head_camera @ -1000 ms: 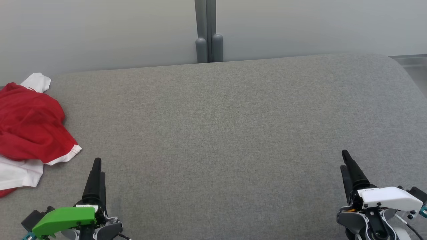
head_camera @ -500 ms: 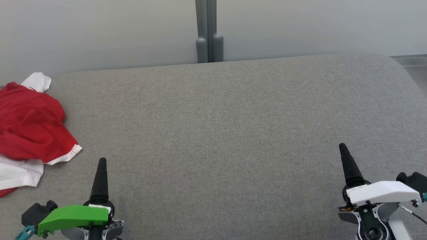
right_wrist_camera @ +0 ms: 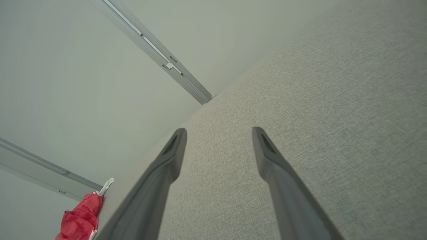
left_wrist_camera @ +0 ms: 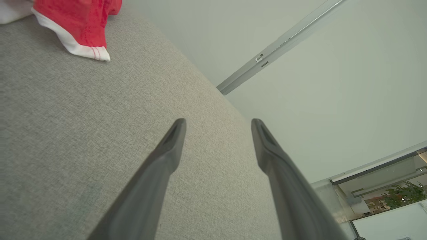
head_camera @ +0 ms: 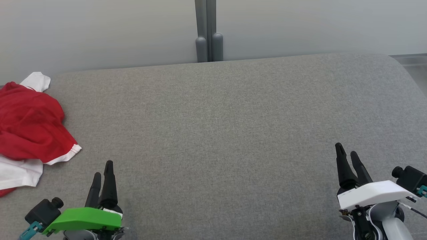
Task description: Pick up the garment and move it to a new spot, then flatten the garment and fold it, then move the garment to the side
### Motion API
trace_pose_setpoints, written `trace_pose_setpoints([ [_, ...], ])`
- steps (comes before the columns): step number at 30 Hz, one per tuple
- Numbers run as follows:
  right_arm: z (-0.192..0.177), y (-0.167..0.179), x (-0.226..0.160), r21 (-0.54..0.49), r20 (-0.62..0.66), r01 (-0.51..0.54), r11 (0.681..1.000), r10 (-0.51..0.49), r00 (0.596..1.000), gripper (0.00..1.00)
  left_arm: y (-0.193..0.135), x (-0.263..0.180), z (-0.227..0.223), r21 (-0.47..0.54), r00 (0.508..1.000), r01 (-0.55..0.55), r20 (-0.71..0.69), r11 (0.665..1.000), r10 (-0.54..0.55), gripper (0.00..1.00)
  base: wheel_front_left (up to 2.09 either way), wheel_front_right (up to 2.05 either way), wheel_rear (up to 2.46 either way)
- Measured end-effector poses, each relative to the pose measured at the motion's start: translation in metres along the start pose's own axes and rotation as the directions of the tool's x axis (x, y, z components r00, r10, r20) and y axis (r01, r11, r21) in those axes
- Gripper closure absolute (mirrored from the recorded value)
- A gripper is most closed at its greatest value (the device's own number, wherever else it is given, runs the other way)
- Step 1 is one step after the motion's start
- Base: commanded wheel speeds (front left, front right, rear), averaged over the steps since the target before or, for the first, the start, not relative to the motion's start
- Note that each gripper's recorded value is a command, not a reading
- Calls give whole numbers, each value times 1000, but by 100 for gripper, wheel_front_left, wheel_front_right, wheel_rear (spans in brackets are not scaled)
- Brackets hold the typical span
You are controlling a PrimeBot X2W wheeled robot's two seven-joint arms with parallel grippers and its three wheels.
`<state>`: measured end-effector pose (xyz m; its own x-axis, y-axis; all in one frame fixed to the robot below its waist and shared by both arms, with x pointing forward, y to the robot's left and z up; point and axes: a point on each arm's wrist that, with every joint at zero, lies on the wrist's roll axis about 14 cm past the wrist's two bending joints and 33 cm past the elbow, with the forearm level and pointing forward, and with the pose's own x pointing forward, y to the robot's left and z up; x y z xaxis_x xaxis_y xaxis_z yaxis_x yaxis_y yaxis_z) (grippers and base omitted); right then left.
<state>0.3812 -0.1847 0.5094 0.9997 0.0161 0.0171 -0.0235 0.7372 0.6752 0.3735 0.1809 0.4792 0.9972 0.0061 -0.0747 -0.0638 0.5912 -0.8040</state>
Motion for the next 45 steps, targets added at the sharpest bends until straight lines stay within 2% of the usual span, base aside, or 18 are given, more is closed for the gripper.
trace_pose_setpoints([
  [8, -2, 0, -1, -137, -7, -12, 991, 11, 1000, 0, 2, -2, -1, 132, 1000, -1, 1, 991, 1, 0, 0, 0, 0],
  [16, -4, -2, -3, -249, -17, -22, 968, 18, 1000, 0, 7, -5, -3, 249, 1000, -5, 1, 969, 5, 0, 0, 0, 0],
  [22, -6, 0, -4, -330, -19, -36, 943, 32, 999, 0, 10, -9, -5, 342, 1000, -3, -3, 940, 5, 0, 0, 0, 0],
  [37, -9, -5, -9, -460, -25, -43, 887, 36, 999, 0, 9, -13, -7, 476, 1000, 19, -9, 879, -17, 0, 0, 0, 0],
  [45, -10, -4, -11, -534, -29, -56, 844, 48, 998, 0, 7, -13, -11, 548, 999, 40, -21, 836, -34, 0, 0, 0, 0],
])
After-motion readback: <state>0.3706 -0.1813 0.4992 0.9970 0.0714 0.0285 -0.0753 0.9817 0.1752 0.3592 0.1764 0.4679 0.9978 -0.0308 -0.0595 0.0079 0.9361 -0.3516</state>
